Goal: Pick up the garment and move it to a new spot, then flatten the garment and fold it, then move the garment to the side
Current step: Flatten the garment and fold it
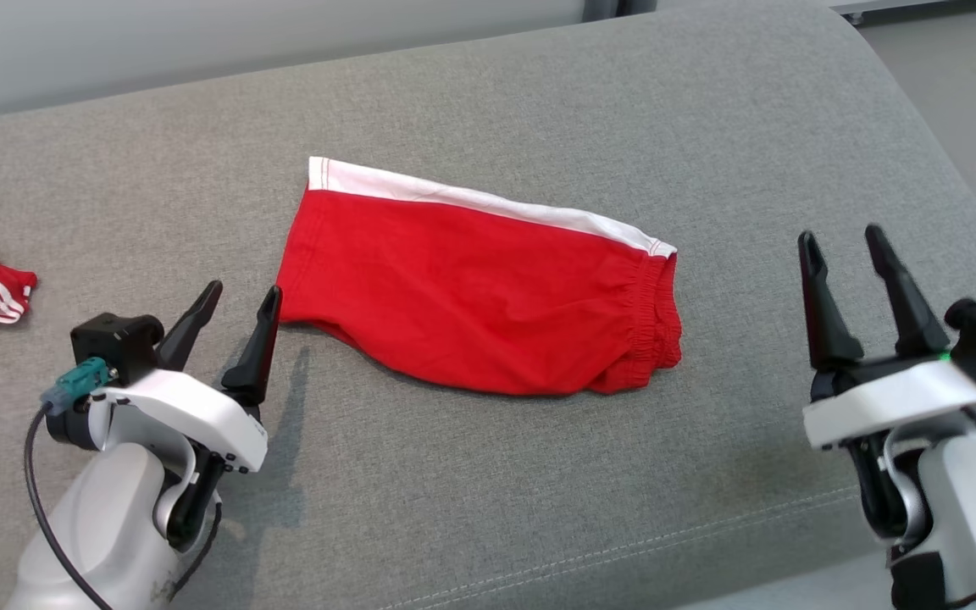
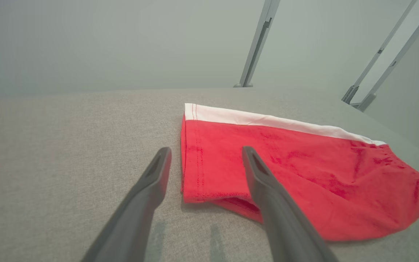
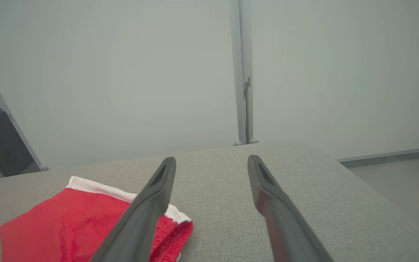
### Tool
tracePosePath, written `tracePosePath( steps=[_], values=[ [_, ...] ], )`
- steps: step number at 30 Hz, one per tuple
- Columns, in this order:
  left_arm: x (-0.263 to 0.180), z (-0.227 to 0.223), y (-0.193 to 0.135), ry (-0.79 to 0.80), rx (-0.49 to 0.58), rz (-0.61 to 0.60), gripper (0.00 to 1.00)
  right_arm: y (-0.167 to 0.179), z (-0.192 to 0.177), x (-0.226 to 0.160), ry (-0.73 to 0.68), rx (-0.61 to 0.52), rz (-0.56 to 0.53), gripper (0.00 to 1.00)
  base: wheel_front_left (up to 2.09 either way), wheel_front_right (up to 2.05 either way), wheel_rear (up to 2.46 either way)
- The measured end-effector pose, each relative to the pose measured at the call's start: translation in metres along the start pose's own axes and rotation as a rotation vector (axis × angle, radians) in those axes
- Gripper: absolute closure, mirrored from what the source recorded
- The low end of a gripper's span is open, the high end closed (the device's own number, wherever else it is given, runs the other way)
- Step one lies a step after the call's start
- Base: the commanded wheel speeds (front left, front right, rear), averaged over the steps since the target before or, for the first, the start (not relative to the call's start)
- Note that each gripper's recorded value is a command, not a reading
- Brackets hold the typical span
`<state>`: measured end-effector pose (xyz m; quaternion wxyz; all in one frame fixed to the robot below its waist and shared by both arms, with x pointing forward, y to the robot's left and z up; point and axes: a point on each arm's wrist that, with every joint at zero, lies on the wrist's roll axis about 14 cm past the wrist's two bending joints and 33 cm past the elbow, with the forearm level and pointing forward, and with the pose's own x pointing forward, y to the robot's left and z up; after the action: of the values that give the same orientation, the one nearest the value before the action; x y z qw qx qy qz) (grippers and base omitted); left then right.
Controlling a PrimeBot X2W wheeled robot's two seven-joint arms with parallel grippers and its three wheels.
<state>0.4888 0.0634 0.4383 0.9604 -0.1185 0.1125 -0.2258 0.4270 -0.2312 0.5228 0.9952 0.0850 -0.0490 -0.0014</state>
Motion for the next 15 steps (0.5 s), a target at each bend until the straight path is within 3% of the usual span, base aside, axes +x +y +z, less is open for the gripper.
tracePosePath(
  steps=[15],
  values=[
    [0.025, -0.046, 0.008, 0.115, -0.111, 0.072, 0.00, -0.022, -0.028, -0.023, 0.082, -0.004, -0.087, 0.00, 0.00, 0.00, 0.00]
  ],
)
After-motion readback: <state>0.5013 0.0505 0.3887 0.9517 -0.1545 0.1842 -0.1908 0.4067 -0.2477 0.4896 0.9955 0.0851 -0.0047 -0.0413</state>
